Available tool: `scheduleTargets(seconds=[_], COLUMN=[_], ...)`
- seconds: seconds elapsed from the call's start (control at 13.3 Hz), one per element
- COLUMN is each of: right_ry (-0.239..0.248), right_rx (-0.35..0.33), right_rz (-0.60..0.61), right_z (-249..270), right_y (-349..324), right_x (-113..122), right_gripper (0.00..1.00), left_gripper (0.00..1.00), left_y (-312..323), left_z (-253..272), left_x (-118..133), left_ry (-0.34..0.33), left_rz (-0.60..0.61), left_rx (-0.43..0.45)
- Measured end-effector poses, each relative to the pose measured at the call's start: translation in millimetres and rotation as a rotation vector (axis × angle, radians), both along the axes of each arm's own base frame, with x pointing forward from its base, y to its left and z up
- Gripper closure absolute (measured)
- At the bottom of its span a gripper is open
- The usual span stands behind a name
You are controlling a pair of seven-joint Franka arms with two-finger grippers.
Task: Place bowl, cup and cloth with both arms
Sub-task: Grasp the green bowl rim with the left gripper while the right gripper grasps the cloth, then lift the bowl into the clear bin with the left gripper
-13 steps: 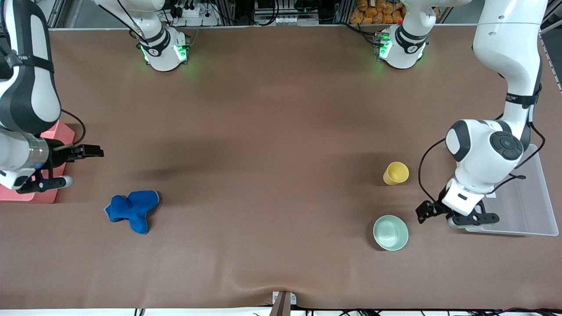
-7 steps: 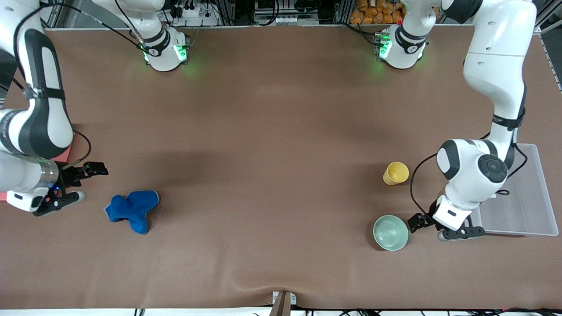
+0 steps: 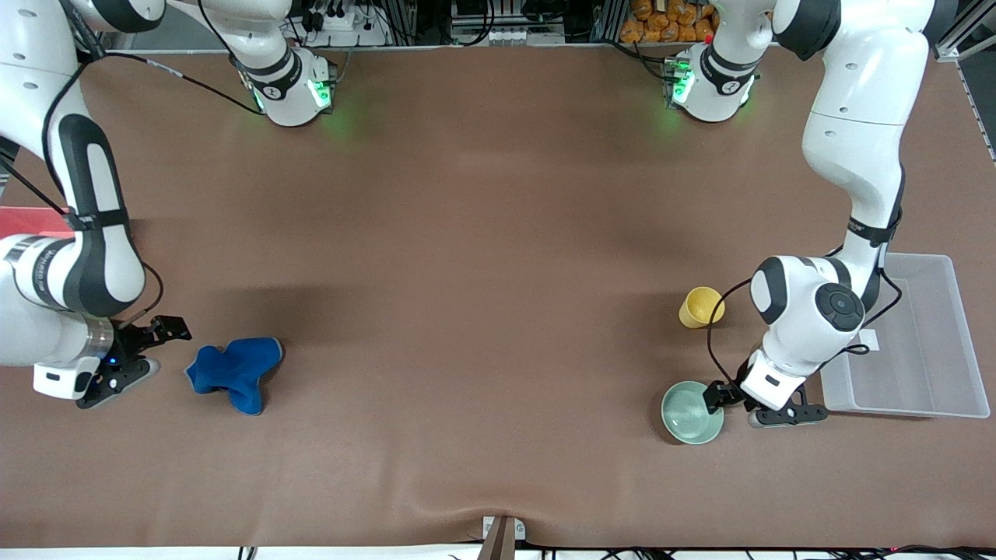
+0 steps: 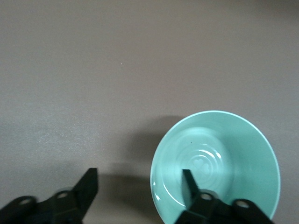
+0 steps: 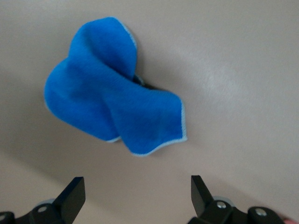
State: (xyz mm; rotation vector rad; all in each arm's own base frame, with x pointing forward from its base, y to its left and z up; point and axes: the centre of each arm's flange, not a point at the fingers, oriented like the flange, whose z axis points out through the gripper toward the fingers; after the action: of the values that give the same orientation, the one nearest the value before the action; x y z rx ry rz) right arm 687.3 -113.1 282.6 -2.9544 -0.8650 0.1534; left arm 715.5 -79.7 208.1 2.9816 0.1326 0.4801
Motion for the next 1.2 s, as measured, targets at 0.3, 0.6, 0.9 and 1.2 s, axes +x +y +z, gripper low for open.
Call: scheduleTargets(seconds=[0.3, 0.6, 0.9, 1.2], right_ry=[-0.024, -0.045, -0.048, -0.064], right_rx=[0.008, 0.008, 0.050, 0.060], right_rz=[0.057, 0.064, 0.032, 0.024], right_z=[-18, -24, -46, -60], right_y=[12, 15, 19, 21], right_x=[6, 8, 9, 11], right_gripper=[0.00, 0.00, 0.00, 0.00], left_gripper=[0.59, 0.97, 0.97, 0.97], left_y=[1, -3, 3, 45], left_z=[-16, -8, 19, 73], left_x=[0, 6, 22, 28], left_ry=[-0.019, -0.047, -0.070, 0.033], left_rz=[0.006, 0.049, 0.076, 0.099], left_rx=[-0.001, -0.021, -0.031, -0.015])
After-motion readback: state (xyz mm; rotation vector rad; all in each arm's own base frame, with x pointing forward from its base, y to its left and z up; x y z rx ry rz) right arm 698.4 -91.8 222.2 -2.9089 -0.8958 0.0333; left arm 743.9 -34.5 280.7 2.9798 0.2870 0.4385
